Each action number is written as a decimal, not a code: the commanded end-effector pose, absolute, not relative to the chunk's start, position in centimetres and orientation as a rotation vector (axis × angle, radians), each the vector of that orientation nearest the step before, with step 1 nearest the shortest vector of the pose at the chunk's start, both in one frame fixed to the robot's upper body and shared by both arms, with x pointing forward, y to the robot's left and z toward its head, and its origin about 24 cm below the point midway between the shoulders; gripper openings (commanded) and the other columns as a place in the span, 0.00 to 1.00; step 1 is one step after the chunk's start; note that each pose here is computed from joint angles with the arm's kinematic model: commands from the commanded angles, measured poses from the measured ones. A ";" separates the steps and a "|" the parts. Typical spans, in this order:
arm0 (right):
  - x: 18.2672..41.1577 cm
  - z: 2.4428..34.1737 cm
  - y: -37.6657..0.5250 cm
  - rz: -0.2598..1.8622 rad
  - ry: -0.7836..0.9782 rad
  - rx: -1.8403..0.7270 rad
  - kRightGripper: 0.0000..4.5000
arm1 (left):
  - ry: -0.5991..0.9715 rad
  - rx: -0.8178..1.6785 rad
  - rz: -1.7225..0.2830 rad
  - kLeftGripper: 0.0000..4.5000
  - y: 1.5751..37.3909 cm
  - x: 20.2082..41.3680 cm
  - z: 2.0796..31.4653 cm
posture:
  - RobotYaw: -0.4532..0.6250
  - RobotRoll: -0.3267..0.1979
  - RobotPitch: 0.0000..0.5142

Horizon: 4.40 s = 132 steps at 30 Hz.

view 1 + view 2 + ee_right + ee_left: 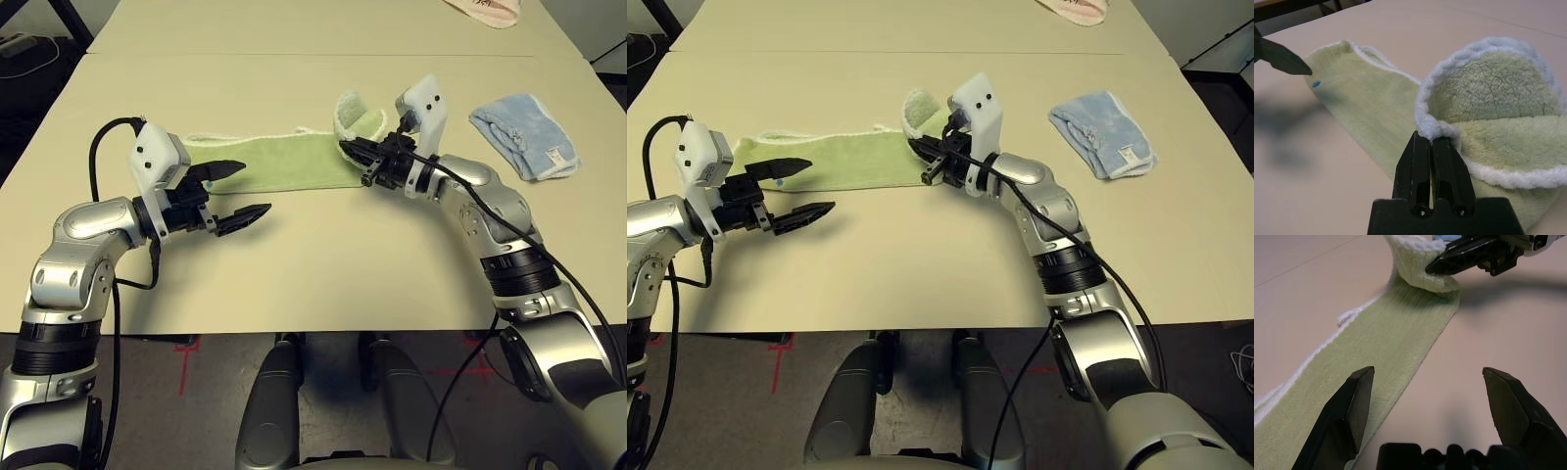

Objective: Fold the towel and set it aside.

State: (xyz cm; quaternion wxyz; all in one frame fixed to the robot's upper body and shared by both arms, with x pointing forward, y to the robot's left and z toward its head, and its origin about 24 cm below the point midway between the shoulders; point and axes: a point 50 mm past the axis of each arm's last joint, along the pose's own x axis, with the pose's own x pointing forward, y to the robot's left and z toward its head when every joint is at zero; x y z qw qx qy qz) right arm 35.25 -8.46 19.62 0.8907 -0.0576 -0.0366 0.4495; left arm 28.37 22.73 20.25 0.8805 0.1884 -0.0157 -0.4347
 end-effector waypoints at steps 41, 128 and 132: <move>34.4 19.9 -4.8 1.216 -0.092 -0.216 1.00 | -0.014 0.398 -0.906 1.00 22.5 28.0 19.8 | 0.47 0.62 0.44; 34.8 16.4 -15.7 1.160 -0.251 -0.422 1.00 | 0.045 0.059 -0.260 1.00 28.4 28.5 21.0 | 0.50 0.62 0.37; 34.6 16.4 -15.4 1.159 -0.258 -0.413 1.00 | 0.084 -0.042 -0.198 1.00 28.7 28.3 20.9 | 0.50 0.62 0.37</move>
